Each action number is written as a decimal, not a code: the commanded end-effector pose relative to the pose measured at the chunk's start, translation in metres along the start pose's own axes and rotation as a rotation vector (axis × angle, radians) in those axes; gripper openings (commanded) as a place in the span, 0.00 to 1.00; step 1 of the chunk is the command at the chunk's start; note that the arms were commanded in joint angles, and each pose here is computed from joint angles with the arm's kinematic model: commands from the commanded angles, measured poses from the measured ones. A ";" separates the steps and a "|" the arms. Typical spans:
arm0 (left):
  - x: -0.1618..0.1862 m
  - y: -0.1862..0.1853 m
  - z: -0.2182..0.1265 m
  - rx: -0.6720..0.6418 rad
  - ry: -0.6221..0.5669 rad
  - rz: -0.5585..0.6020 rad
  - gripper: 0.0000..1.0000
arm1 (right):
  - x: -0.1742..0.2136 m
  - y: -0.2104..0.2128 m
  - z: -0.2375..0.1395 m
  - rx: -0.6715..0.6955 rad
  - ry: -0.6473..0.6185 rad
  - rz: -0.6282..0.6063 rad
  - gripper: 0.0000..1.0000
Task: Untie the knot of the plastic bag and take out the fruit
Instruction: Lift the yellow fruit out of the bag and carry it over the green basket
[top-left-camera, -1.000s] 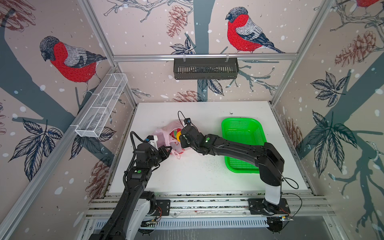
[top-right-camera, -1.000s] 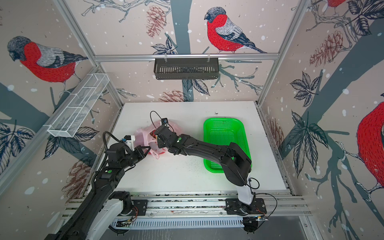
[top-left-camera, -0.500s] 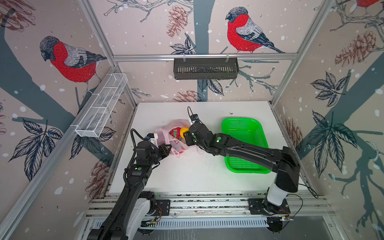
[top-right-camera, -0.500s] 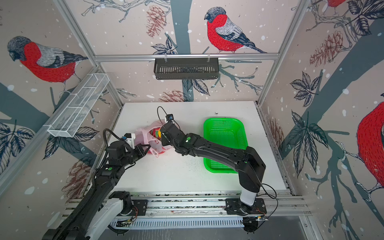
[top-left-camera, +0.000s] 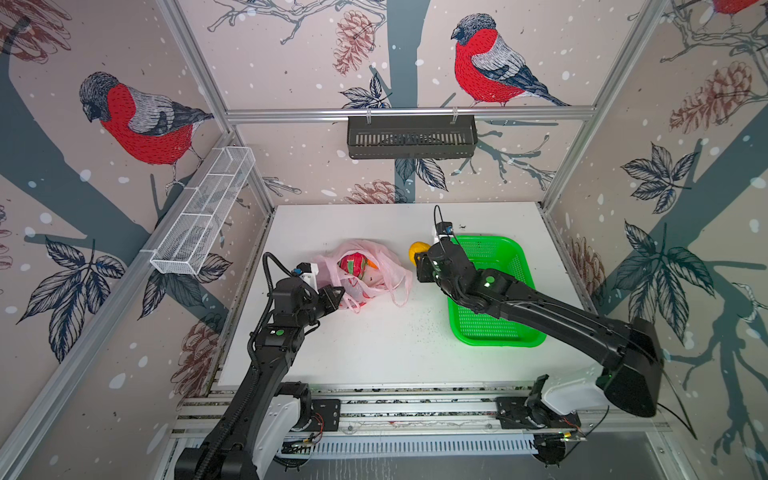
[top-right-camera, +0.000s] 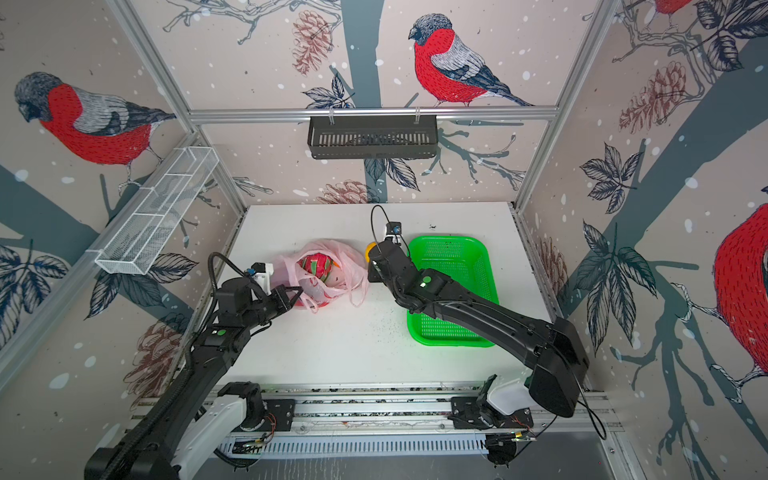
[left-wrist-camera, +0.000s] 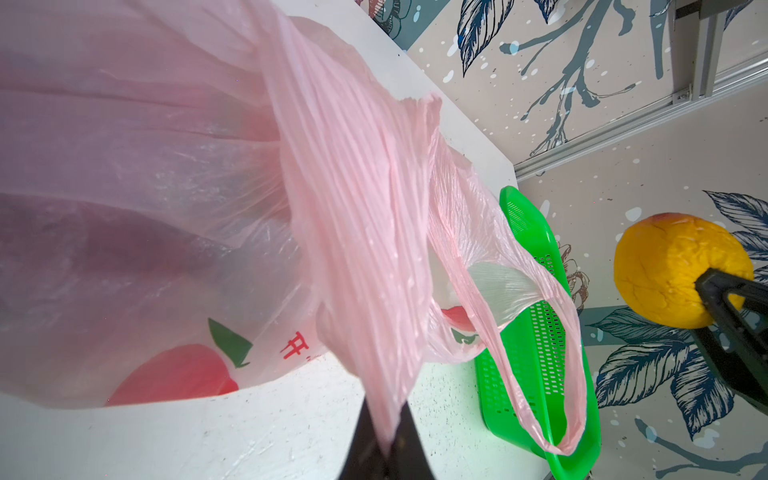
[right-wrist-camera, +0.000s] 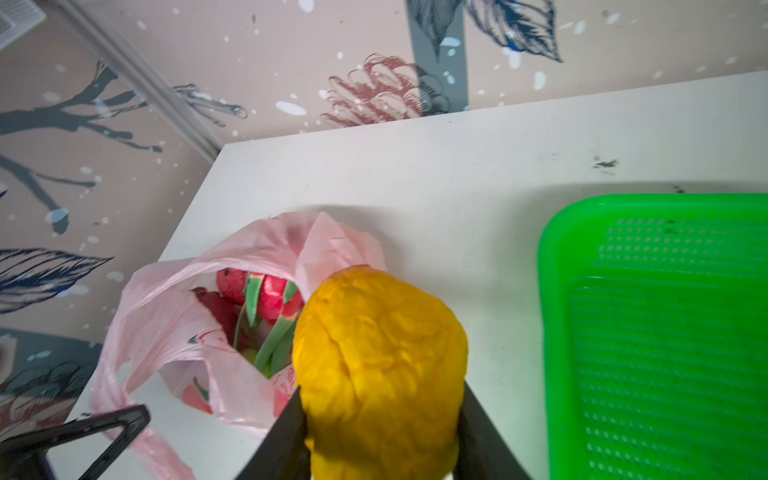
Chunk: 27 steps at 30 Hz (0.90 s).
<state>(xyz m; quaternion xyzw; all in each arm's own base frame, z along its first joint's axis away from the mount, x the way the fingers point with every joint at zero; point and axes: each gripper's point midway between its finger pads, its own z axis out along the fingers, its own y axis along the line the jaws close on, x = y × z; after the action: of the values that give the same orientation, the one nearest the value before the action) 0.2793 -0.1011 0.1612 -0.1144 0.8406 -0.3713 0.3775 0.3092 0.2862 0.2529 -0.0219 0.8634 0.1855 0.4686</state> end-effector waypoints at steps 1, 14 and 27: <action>-0.011 -0.010 -0.003 0.031 -0.035 0.045 0.00 | -0.007 -0.033 -0.008 0.092 -0.054 0.025 0.27; -0.005 -0.007 -0.003 0.031 -0.026 0.043 0.00 | 0.019 -0.139 0.002 0.294 -0.021 0.116 0.28; -0.005 -0.007 -0.006 0.026 -0.039 0.051 0.00 | 0.053 -0.176 0.052 0.351 0.112 0.120 0.28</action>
<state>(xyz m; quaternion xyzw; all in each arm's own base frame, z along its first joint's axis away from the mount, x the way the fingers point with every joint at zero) 0.2759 -0.1011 0.1671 -0.1027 0.8357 -0.3709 0.3919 0.3506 0.1413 0.1313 0.1104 0.9090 0.0442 0.3994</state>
